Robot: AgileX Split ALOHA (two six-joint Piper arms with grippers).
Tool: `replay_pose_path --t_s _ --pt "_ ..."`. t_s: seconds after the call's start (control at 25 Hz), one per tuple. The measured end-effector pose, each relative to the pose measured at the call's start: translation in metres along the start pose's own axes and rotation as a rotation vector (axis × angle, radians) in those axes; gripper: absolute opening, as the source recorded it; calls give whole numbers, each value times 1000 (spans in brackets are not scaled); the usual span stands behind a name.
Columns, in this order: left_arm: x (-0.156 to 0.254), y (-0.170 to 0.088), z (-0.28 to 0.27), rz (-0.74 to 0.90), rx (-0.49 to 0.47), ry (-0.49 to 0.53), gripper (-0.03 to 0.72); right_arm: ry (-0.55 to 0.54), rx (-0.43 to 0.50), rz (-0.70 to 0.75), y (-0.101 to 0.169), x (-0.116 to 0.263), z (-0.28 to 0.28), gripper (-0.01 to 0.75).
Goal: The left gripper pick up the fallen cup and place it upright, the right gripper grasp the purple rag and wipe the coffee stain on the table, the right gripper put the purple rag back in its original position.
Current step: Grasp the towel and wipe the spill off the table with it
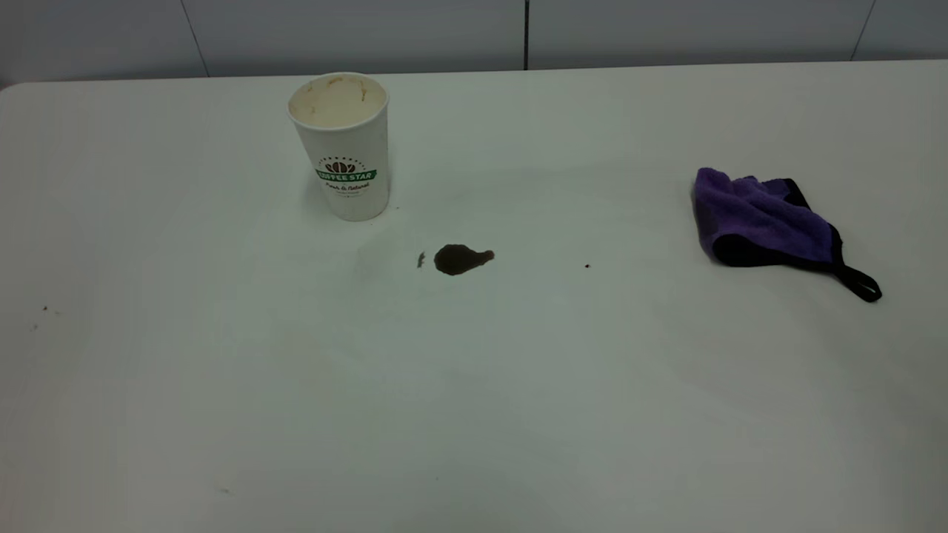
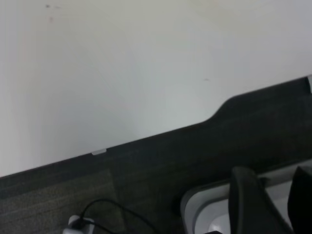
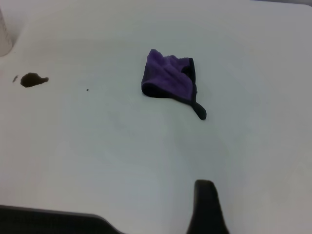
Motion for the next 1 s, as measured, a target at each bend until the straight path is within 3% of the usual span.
replay_pose_path --t_s 0.2,0.4,0.6,1.0 --pt "31 1 5 -105 -121 -49 242 0 0 0 0 0 0 571" --pt "46 0 -6 -151 -217 -170 242 0 0 0 0 0 0 571" --pt "54 -5 -14 -143 -254 -274 242 0 0 0 0 0 0 571" --pt "59 -8 -19 -139 -275 -333 242 0 0 0 0 0 0 571"
Point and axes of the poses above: a point on each arm's last joint axis where the gripper is mounted, z pointing out along that axis toward the gripper, y along the wrist's bending axis when the last joint is at zero, x = y × z, the point moved 4 cm from there along z, pointing out along that axis toward the gripper, and after that the axes turned 14 degrees about z, right-handed, at the moved point
